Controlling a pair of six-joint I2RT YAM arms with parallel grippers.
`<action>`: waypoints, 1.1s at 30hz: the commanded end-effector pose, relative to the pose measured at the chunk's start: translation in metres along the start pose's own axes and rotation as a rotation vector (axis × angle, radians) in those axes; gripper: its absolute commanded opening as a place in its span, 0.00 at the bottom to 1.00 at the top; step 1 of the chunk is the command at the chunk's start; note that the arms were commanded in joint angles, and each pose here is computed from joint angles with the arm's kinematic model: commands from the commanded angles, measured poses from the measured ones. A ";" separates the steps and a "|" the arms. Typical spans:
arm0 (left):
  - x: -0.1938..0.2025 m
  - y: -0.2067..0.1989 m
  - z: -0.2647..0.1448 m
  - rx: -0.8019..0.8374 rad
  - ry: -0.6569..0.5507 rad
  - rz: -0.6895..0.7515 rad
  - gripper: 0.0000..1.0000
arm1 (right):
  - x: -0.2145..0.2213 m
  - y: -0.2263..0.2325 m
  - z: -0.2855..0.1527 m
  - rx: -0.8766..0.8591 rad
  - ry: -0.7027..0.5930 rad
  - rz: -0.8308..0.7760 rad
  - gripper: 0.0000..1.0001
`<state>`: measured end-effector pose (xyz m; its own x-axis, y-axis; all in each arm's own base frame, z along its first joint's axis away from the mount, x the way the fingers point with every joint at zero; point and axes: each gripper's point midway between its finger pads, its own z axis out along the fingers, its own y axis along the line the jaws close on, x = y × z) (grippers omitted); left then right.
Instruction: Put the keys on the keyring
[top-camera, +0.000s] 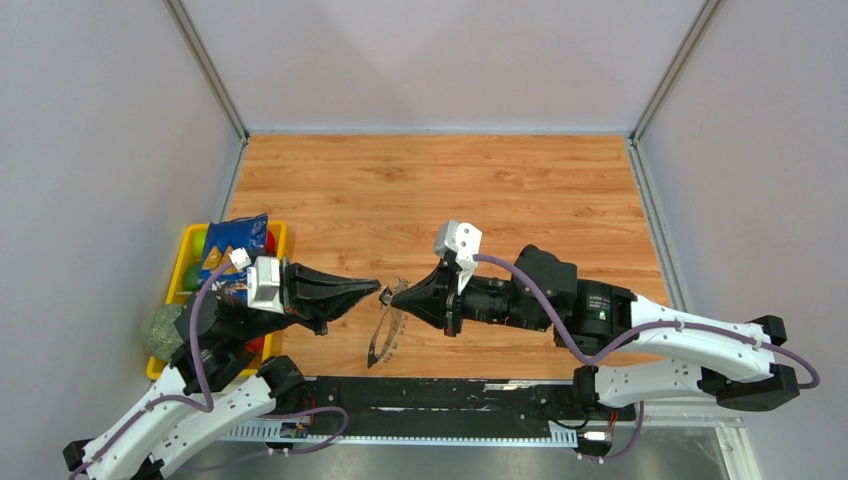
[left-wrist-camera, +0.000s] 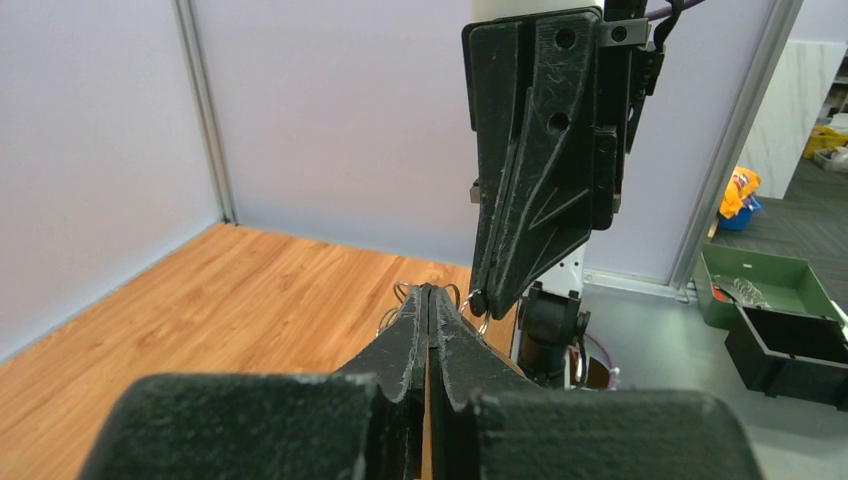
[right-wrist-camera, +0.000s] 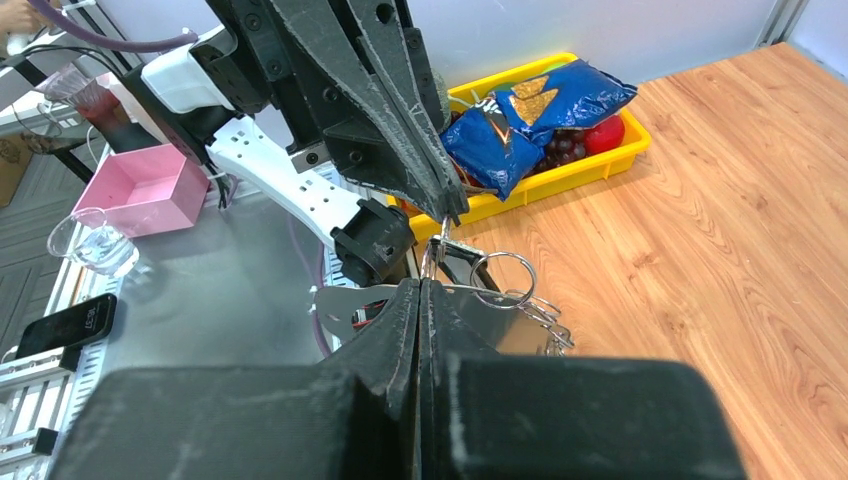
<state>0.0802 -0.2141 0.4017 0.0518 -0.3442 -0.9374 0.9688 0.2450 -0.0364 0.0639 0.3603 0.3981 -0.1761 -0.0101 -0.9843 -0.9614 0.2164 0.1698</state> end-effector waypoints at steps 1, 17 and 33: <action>-0.024 -0.010 -0.002 0.036 -0.066 0.032 0.00 | -0.047 0.005 -0.006 -0.013 -0.146 0.037 0.00; -0.023 -0.017 -0.010 0.067 -0.099 0.059 0.00 | -0.057 -0.004 -0.007 0.022 -0.206 0.081 0.00; -0.019 -0.016 -0.009 0.065 -0.089 0.062 0.00 | -0.061 0.006 -0.010 -0.035 -0.235 0.050 0.00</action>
<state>0.0628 -0.2041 0.4135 0.1066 -0.3976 -0.9113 0.9779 0.2076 0.0239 0.0704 0.3596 0.4342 -0.1983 0.1393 -0.9702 -0.9514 0.2106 0.2247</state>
